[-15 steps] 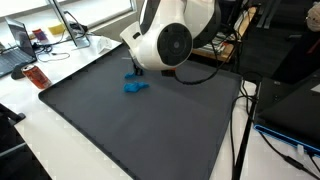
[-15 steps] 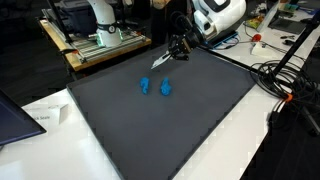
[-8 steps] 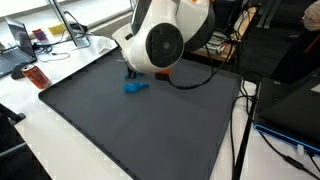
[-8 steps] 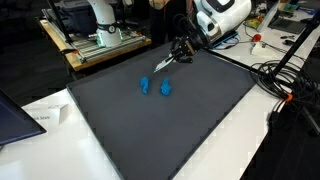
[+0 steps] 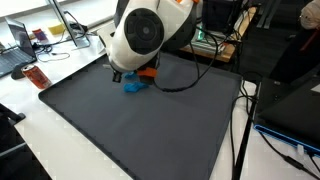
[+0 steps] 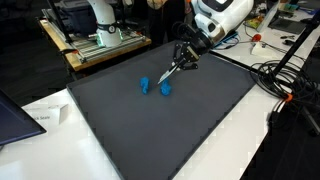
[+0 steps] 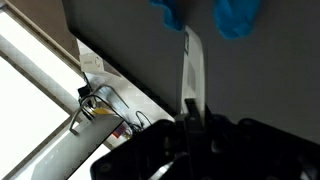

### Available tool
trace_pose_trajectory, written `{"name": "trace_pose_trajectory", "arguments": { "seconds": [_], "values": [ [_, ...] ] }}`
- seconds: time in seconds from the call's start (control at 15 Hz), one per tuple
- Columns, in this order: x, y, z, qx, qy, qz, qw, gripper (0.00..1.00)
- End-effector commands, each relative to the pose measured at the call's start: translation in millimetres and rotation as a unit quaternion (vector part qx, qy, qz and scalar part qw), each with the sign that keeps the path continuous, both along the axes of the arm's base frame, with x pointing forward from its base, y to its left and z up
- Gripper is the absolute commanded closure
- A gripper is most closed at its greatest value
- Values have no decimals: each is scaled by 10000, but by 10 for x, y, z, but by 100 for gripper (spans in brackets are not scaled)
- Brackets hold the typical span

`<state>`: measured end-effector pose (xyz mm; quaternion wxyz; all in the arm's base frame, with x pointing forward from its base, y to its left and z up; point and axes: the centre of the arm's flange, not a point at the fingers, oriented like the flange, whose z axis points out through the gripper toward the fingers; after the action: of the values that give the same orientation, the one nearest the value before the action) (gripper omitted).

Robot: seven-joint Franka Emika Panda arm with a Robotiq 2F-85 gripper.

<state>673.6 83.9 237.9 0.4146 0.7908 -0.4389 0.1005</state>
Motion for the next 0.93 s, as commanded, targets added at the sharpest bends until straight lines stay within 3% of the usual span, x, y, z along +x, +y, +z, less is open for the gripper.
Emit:
{"name": "trace_pose_trajectory", "arguments": {
  "seconds": [0.0, 0.47, 0.87],
  "values": [
    [-211, -228, 23, -260, -420, 119, 9987, 99],
    [-684, -409, -160, -654, -851, 223, 9940, 99],
    [-1180, -456, -130, -610, -1260, 531, 9887, 99]
  ]
}}
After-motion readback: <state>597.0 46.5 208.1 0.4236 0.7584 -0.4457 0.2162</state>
